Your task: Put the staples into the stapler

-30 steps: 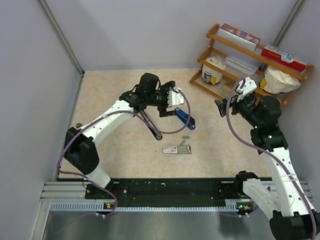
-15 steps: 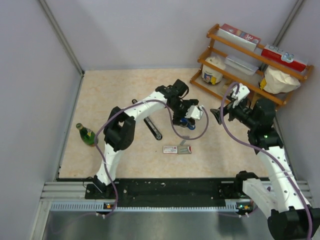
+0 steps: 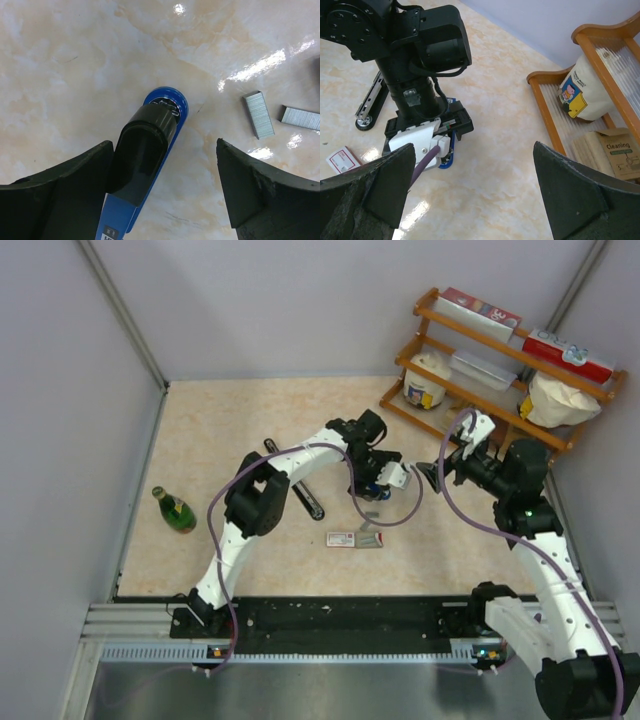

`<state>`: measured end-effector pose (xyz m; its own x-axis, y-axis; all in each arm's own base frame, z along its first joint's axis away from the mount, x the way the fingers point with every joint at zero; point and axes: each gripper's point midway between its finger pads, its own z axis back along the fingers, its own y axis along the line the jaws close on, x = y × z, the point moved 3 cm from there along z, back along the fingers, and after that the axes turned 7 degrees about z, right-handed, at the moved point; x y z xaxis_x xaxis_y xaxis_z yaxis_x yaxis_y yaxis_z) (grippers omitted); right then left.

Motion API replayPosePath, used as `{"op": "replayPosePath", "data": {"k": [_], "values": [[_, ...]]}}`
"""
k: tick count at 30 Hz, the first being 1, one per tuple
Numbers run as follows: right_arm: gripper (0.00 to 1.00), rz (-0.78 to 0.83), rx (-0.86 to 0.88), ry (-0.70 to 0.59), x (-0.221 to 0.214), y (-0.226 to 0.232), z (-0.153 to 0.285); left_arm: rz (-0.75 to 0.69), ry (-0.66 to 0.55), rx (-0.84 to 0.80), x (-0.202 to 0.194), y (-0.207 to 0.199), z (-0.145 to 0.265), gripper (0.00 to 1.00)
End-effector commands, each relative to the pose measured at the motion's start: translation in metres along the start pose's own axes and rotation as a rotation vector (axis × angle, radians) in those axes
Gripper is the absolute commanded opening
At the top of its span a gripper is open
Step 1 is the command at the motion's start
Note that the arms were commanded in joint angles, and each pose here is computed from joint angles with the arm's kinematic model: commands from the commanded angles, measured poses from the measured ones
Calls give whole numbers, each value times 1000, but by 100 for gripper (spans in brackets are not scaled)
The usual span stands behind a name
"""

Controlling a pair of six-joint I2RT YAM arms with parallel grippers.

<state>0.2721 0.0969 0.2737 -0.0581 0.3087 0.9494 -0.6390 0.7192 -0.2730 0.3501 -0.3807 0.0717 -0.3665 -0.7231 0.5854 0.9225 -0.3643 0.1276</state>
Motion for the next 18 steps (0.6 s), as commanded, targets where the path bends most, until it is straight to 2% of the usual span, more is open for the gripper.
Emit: {"op": "replayPosePath", "data": {"k": [1,8,11,18], "values": [[99,24,12,-40,6,-2,-1,-11,-29,48,13,14,5,85],[99,26,23,-42,5,0,-2,9,-39,64,14,18,3,69],[99,22,32,-40,3,1,-3,16,-33,61,12,18,1,57],[99,25,33,-38,2,1,-3,27,-26,57,9,16,-1,54]]}}
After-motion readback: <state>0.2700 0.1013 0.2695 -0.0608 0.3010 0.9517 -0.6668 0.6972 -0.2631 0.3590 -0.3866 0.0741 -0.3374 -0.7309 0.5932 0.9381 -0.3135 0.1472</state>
